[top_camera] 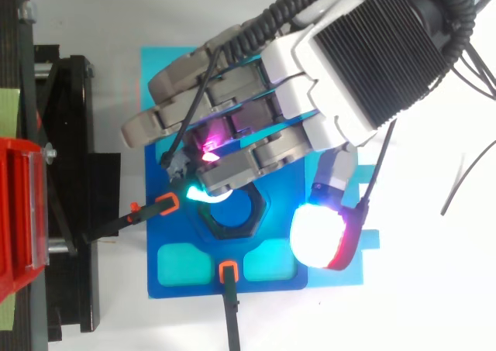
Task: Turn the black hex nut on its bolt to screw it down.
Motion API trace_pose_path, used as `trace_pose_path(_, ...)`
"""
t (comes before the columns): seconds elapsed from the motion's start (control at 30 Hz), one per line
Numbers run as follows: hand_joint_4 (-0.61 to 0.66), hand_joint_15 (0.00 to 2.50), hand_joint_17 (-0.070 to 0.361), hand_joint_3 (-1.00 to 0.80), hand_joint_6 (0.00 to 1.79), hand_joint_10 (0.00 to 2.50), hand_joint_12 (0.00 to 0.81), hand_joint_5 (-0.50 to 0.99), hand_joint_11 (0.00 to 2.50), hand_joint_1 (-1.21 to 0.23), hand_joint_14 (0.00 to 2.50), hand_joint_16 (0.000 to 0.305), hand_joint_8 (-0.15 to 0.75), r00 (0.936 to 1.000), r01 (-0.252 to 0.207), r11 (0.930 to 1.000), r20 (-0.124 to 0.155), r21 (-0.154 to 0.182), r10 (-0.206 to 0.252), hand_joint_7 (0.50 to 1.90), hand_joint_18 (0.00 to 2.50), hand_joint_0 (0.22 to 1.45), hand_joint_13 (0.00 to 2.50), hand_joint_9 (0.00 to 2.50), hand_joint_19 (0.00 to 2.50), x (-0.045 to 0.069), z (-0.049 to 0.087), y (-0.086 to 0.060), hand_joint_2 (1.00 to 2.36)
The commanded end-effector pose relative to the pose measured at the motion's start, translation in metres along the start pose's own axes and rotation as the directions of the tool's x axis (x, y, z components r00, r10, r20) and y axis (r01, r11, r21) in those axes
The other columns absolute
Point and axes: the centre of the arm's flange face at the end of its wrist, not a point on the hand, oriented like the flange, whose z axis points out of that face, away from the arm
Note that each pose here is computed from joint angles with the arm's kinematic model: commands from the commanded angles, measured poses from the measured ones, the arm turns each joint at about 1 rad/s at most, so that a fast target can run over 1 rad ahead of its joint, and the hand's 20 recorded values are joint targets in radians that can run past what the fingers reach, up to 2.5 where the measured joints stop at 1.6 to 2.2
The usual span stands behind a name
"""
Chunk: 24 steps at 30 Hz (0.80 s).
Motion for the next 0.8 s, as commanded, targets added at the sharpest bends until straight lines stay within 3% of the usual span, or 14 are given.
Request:
trace_pose_path(0.0,0.28,0.01,0.121,-0.50,0.50,0.01,0.373,-0.04,0.28,-0.18,0.00,0.054,0.317,0.9999,0.008,0.9999,0.011,0.015,-0.008,1.28,0.64,0.48,0.55,1.01,0.34,0.001,0.010,0.004,1.00)
trace_pose_path(0.2,0.29,0.02,0.121,-0.50,0.50,0.01,0.371,-0.04,0.27,-0.18,0.00,0.054,0.318,0.9996,0.011,0.9998,0.025,0.016,-0.012,1.27,0.63,0.48,0.54,1.00,0.33,0.004,0.030,0.017,1.00)
trace_pose_path(0.33,0.28,0.01,0.122,-0.50,0.50,0.01,0.373,-0.05,0.27,-0.20,0.00,0.054,0.318,0.9999,-0.010,0.9990,-0.003,0.043,0.010,1.26,0.62,0.48,0.52,0.99,0.34,0.031,0.038,0.027,1.00)
trace_pose_path(0.4,0.29,0.00,0.128,-0.50,0.50,0.01,0.387,-0.05,0.27,-0.21,0.00,0.057,0.321,0.9999,-0.014,0.9989,-0.005,0.046,0.014,1.24,0.60,0.46,0.48,0.96,0.33,0.035,0.039,0.029,1.00)
trace_pose_path(0.53,0.29,0.00,0.132,-0.50,0.50,0.01,0.390,-0.05,0.25,-0.23,0.00,0.059,0.317,0.9997,-0.023,0.9990,-0.011,0.039,0.023,1.24,0.52,0.45,0.40,0.91,0.30,0.037,0.046,0.036,1.00)
trace_pose_path(0.6,0.27,0.00,0.133,-0.50,0.50,0.01,0.391,-0.05,0.25,-0.23,0.00,0.059,0.318,0.9986,-0.041,0.9983,-0.031,0.042,0.042,1.22,0.48,0.45,0.36,0.88,0.29,0.041,0.047,0.040,1.00)
trace_pose_path(0.77,0.20,0.00,0.131,-0.50,0.50,0.01,0.388,-0.04,0.23,-0.23,0.00,0.058,0.309,0.9990,-0.024,0.9981,-0.036,0.058,0.026,1.21,0.47,0.46,0.35,0.87,0.29,0.042,0.049,0.041,1.00)
